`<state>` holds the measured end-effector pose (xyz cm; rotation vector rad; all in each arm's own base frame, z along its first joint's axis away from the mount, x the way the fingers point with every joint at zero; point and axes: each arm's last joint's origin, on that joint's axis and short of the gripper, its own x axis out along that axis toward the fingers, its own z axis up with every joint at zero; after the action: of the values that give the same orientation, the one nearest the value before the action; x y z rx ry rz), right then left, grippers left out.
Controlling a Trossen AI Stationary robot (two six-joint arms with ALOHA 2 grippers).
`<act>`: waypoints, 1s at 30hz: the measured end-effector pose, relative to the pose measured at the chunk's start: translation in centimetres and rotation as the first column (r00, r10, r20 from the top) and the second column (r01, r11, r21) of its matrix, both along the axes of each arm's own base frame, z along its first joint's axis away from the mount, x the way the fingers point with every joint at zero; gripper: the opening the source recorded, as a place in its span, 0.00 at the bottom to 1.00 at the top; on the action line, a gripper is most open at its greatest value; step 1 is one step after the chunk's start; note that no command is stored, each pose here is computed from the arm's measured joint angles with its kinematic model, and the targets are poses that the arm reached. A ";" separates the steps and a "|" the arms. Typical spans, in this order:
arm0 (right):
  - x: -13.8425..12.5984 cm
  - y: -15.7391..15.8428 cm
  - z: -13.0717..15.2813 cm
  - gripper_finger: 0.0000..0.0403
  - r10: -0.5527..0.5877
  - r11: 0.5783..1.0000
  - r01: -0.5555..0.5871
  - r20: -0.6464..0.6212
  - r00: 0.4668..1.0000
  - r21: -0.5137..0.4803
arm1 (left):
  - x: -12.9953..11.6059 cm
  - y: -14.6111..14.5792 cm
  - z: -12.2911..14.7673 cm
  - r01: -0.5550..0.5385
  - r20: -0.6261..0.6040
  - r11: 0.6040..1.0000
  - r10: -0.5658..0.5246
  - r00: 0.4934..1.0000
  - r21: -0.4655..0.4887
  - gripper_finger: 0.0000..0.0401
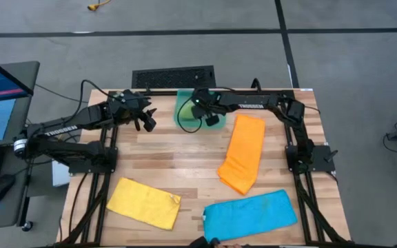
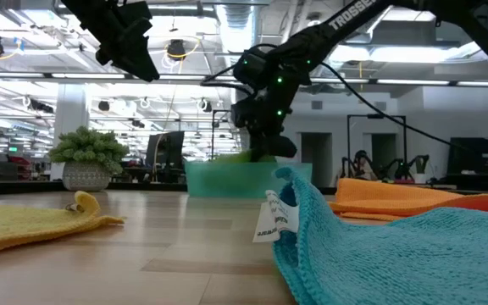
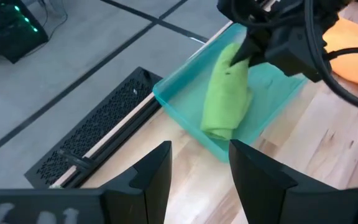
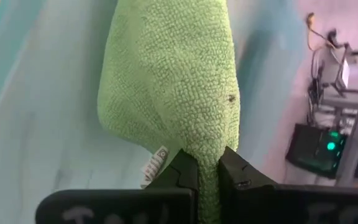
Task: Roll microfiber towels into tight, uniform cylinder then place into a basket
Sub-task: Put the rolled green towel into the blue bin
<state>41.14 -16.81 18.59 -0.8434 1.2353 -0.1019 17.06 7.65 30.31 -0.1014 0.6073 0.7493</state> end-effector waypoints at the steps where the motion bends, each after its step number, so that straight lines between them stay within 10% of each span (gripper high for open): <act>1: 0.0 0.0 0.1 0.08 -0.019 1.000 0.019 0.011 1.000 0.009 | 0.0 0.0 0.0 0.000 0.000 1.000 0.000 1.000 -0.001 0.38; 13: 0.1 -3.6 2.7 0.08 -0.164 0.982 0.176 0.149 0.975 -0.073 | 0.0 0.0 0.0 0.014 -0.013 1.000 -0.014 1.000 0.012 0.38; 20: 1.0 -0.7 -0.9 0.08 -0.057 0.998 0.054 -0.062 0.996 -0.042 | 0.0 0.0 0.0 0.014 -0.014 1.000 -0.014 1.000 0.012 0.38; 30: 1.8 2.3 -0.4 0.08 -0.101 0.994 0.101 0.000 0.995 0.032 | 0.0 0.0 0.0 0.026 -0.030 0.999 -0.026 0.999 0.029 0.38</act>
<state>42.92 -14.46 18.18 -0.7526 1.2750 -0.1641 17.07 7.66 30.31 -0.0552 0.6250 0.7354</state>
